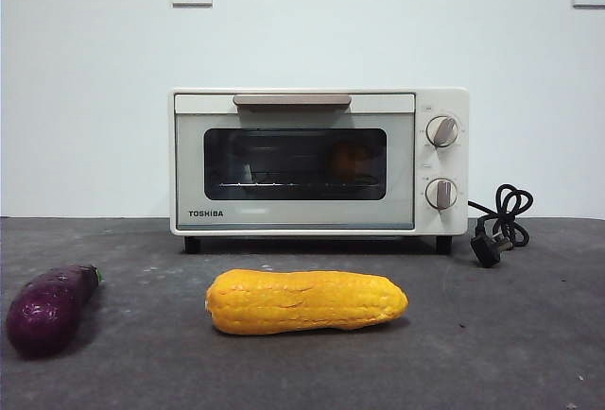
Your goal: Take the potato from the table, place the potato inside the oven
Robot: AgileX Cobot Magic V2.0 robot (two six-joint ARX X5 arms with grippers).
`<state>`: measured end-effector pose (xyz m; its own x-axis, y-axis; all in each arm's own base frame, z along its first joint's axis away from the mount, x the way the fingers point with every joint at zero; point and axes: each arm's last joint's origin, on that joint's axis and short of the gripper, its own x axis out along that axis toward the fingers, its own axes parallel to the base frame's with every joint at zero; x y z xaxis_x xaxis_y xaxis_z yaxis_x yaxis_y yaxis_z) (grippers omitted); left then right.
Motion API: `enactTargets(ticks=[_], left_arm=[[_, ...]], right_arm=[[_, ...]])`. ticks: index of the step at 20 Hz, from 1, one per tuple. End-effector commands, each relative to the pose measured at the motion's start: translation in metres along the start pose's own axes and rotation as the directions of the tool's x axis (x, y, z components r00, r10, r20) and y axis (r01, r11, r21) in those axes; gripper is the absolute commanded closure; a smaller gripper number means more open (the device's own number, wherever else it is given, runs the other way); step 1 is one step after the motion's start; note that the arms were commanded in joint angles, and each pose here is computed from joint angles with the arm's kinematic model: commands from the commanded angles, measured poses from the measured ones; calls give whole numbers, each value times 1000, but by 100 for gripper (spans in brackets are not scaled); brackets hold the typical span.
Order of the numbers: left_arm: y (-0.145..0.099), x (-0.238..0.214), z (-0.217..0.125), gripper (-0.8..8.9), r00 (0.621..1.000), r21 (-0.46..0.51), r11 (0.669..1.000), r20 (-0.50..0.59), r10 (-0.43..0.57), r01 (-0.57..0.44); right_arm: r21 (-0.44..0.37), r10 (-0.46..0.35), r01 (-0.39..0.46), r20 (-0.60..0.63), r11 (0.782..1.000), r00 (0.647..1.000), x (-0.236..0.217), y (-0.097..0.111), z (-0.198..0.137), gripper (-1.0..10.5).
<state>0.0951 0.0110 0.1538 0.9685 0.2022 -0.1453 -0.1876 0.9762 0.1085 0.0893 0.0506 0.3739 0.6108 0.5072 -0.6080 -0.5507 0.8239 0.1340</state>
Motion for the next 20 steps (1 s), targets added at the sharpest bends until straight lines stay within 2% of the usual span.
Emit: enactTargets(ticks=[1, 17, 20], left_arm=[[0, 1, -5, 818, 1000, -13, 1000, -15, 4, -4], [0, 1, -5, 818, 1000, -15, 1000, -15, 2, -2], [0, 1, -5, 818, 1000, -15, 1000, -15, 2, -2]], right_arm=[[-3, -2, 2, 2, 1000, 1000, 0, 0, 0, 946], [-4, -2, 2, 0, 1000, 1000, 0, 0, -1, 946], [-89, -3, 2, -1, 996, 1000, 0, 0, -1, 946]])
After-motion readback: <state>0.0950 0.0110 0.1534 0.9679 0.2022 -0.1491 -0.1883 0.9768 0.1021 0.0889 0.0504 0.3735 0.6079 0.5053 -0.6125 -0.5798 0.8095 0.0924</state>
